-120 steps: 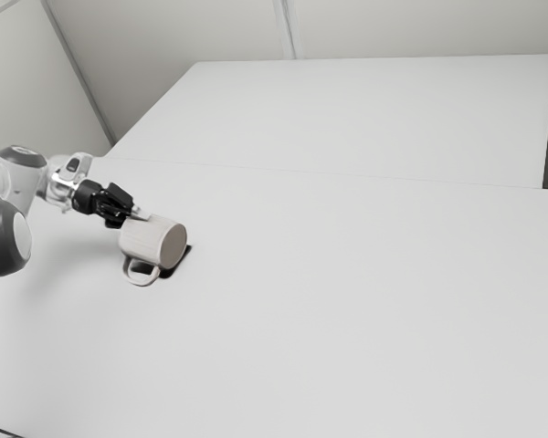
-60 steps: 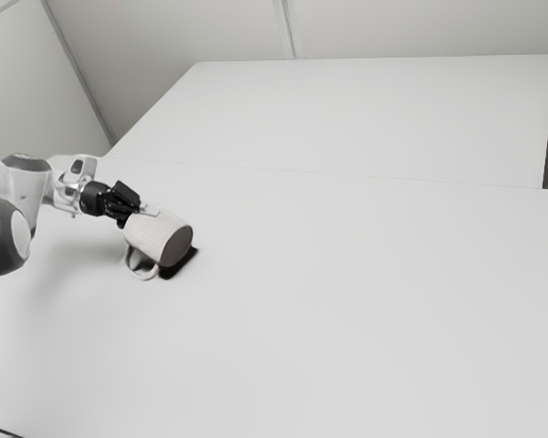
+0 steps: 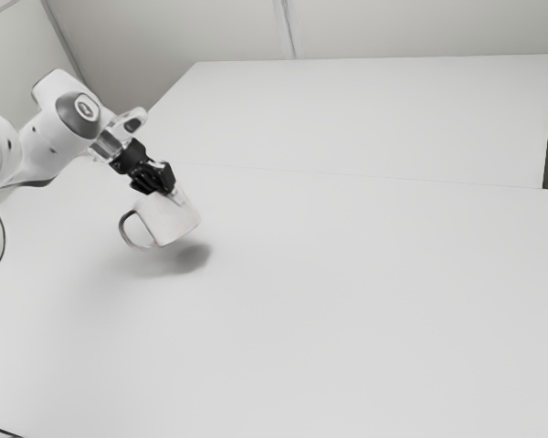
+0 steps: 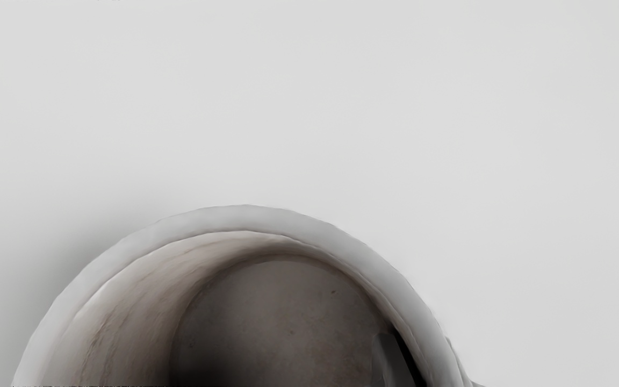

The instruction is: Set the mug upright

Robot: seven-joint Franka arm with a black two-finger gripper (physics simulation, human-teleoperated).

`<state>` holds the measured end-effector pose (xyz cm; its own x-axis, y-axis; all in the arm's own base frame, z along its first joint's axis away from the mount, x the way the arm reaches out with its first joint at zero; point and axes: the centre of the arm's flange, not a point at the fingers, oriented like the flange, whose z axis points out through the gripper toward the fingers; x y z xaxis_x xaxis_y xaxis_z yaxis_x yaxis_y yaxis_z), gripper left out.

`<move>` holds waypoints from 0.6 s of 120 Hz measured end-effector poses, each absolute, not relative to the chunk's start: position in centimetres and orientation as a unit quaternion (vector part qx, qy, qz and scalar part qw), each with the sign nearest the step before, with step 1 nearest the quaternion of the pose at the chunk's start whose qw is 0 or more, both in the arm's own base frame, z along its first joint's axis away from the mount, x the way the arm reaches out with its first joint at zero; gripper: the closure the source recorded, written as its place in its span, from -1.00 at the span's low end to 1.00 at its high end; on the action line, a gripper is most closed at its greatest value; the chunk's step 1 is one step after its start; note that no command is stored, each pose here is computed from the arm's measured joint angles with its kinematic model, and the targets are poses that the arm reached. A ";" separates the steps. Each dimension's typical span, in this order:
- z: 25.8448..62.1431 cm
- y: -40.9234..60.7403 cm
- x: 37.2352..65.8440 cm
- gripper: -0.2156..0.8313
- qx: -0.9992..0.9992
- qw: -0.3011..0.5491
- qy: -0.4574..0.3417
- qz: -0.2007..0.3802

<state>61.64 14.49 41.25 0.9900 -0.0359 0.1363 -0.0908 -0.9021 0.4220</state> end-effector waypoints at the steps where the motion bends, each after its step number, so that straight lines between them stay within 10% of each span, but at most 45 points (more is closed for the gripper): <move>1: 41.3 14.3 61.6 0.90 0.975 0.211 -0.034 0.063; 72: 40.7 4.5 57.3 0.91 0.990 0.025 0.025 0.134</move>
<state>57.30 4.48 40.72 0.9627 0.0564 0.2645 0.0433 -0.9975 0.0553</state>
